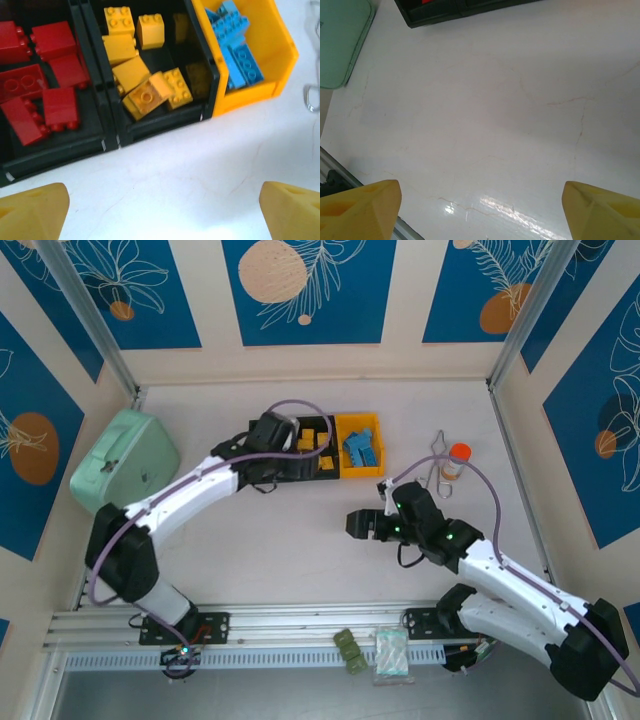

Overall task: Sort the legos into containers by color
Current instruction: Reset both arms

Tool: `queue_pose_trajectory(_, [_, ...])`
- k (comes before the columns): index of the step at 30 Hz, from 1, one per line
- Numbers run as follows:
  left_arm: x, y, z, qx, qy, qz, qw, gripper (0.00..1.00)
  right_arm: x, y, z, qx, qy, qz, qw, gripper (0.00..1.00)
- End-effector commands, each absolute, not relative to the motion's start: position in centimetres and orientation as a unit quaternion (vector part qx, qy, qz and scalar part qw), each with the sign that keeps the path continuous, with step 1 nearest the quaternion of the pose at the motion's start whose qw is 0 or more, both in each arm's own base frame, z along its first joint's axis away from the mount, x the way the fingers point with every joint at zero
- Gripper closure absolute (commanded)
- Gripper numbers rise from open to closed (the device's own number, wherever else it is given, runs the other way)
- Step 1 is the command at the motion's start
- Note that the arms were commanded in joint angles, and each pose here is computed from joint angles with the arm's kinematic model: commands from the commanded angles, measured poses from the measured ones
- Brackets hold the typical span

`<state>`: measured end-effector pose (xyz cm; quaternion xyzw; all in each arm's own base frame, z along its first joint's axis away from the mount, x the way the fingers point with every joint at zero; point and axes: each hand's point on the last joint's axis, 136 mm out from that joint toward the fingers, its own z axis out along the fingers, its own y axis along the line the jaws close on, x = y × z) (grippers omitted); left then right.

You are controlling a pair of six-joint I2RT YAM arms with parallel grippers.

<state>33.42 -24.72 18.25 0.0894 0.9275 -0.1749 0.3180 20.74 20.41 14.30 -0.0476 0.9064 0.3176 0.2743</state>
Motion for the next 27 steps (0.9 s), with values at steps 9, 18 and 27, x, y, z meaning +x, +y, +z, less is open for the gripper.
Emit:
queue_pose_trajectory(9, [30.6, -14.6, 20.3, 0.057, 0.893, -0.113, 0.432, 0.01, 25.8, 20.7, 18.4, -0.069, 0.895, 0.268, 0.349, 0.01])
queue_pose_trajectory(18, [31.5, -3.7, 18.1, -0.053, 0.861, 0.082, 0.499, 0.01, 32.8, 11.2, 19.7, 0.024, 0.851, 0.019, 0.523, 0.01])
queue_pose_trajectory(27, [34.5, 2.2, 13.9, -0.093, 0.819, 0.143, 0.547, 0.01, 35.5, 2.8, 16.2, 0.091, 0.82, -0.095, 0.557, 0.01])
